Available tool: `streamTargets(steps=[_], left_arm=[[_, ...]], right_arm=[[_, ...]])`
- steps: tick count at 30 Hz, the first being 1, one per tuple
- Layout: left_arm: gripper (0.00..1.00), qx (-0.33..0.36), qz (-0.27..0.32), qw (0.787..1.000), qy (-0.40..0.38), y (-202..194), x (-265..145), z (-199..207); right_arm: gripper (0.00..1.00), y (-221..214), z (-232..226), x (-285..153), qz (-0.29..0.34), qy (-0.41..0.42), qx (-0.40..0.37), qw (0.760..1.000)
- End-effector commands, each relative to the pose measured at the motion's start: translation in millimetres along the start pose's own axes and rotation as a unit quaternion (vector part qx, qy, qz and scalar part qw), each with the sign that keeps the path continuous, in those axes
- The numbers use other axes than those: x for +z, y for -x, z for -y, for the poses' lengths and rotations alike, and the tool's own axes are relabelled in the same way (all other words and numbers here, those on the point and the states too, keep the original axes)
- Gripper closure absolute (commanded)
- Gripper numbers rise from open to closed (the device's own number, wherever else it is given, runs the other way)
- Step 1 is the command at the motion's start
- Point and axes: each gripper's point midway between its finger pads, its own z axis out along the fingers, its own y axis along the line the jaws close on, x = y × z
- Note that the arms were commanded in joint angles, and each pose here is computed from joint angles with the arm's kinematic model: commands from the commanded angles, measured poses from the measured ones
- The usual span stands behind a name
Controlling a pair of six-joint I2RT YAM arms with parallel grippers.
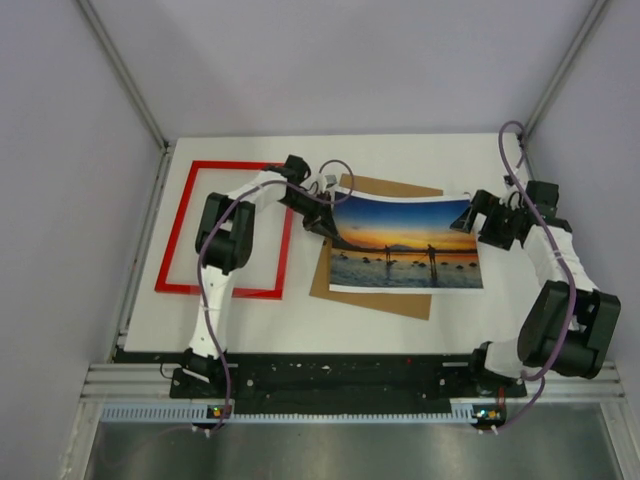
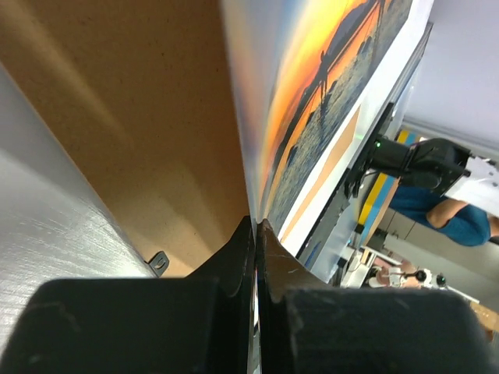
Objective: Take the photo out of the frame
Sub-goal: Place the photo in the photo frame, then reset both arms
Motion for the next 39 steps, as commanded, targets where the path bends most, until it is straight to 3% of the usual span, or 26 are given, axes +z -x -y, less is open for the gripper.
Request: streamTargets(steps=[1,4,14,17,20,31,39], left_arm=[[1.0,0.044,-0.011,0.999,-0.011,-3,-5,6],[1.0,0.05,-0.008,0.999,-0.003,-1,-6,4],[0.38,0.059,0.002,0.997,0.048,-2,-22,0],[0.23,0.07,0.013,0.996,0.06,-2,-31,7],[0.02,0.084,0.025,0.994,0.068,1,-41,17],[0.02,0.193,0.101,0.972,0.085,26,-110,111],[0.02,0.303,0.23,0.905,0.19,12,-208,179]], right_arm=[[0.01,31,9,-20,0.051,-0.021,-0.028,0.998],[0.01,34,12,-23,0.057,-0.019,-0.021,0.998],[0.01,42,12,-28,0.065,-0.02,-0.034,0.997],[0.01,47,9,-31,0.069,-0.015,-0.037,0.997],[0.01,52,6,-34,0.074,-0.01,-0.041,0.996],[0.01,80,-10,-62,0.11,-0.009,-0.094,0.99],[0.01,117,-51,-110,0.188,0.015,-0.199,0.962]])
